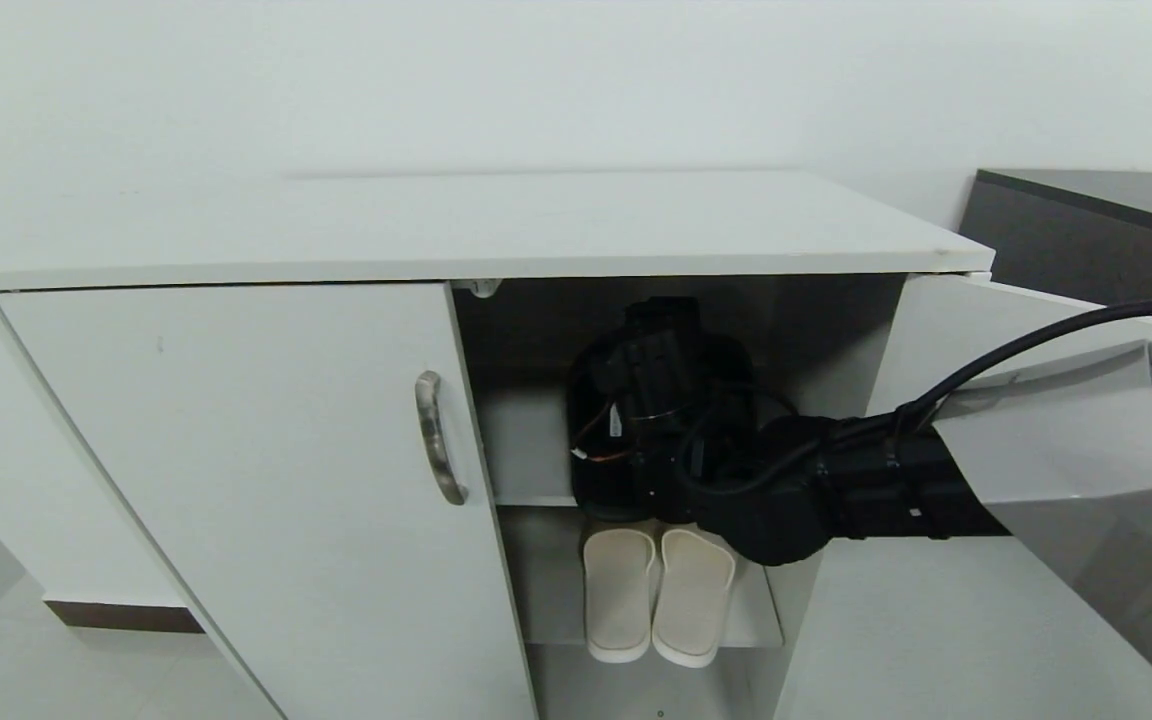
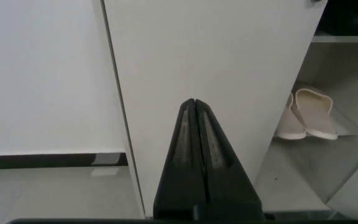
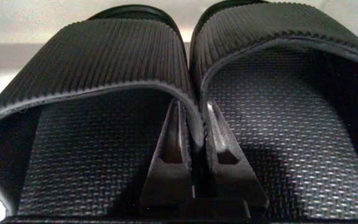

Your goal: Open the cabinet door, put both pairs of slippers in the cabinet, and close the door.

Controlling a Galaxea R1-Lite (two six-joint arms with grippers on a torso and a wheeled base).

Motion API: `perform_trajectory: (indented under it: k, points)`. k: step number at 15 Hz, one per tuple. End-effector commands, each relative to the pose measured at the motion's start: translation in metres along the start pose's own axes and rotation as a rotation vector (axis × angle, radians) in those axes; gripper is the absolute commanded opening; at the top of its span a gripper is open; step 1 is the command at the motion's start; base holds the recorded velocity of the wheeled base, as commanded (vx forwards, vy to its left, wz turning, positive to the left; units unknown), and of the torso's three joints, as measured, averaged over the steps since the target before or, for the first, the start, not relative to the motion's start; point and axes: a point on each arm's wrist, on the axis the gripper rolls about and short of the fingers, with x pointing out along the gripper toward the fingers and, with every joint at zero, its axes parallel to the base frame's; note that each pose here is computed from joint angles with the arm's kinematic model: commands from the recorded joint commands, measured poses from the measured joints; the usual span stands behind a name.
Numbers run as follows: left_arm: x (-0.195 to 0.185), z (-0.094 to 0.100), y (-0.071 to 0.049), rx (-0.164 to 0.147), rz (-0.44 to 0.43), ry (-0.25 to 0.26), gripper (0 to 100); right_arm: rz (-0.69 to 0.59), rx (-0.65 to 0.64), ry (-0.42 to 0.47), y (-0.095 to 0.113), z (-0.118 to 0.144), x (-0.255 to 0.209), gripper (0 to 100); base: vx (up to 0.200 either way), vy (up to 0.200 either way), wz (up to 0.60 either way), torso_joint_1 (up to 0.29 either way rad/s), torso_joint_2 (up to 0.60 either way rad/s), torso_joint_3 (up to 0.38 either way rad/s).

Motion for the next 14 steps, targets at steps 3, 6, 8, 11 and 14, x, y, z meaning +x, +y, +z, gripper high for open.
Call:
perform_trajectory:
  k: [3, 6, 8, 11, 14]
  points:
    - [0.0, 0.0, 0.0, 0.0, 0.001, 0.001, 0, -0.018, 0.0, -0.003, 0.004, -0.008, 0.023, 0, 0.0, 0.0, 0.0, 0.0, 0.0, 0.0]
    - [0.0, 0.0, 0.0, 0.0, 0.001, -0.001, 0, -0.028, 0.0, 0.001, 0.006, -0.016, 0.033, 0, 0.0, 0.0, 0.0, 0.0, 0.0, 0.0]
    - [0.0, 0.0, 0.0, 0.0, 0.001, 0.001, 0, -0.023, -0.001, 0.005, 0.006, -0.019, 0.036, 0, 0.0, 0.0, 0.0, 0.0, 0.0, 0.0]
    - [0.0, 0.0, 0.0, 0.0, 0.001, 0.001, 0, -0.027, 0.005, 0.004, 0.005, -0.018, 0.038, 0, 0.0, 0.0, 0.0, 0.0, 0.0, 0.0]
    - [0.0, 0.0, 0.0, 0.0, 0.001, 0.002, 0, -0.037, 0.015, 0.0, 0.0, -0.015, 0.041, 100, 0.0, 0.0, 0.0, 0.0, 0.0, 0.0]
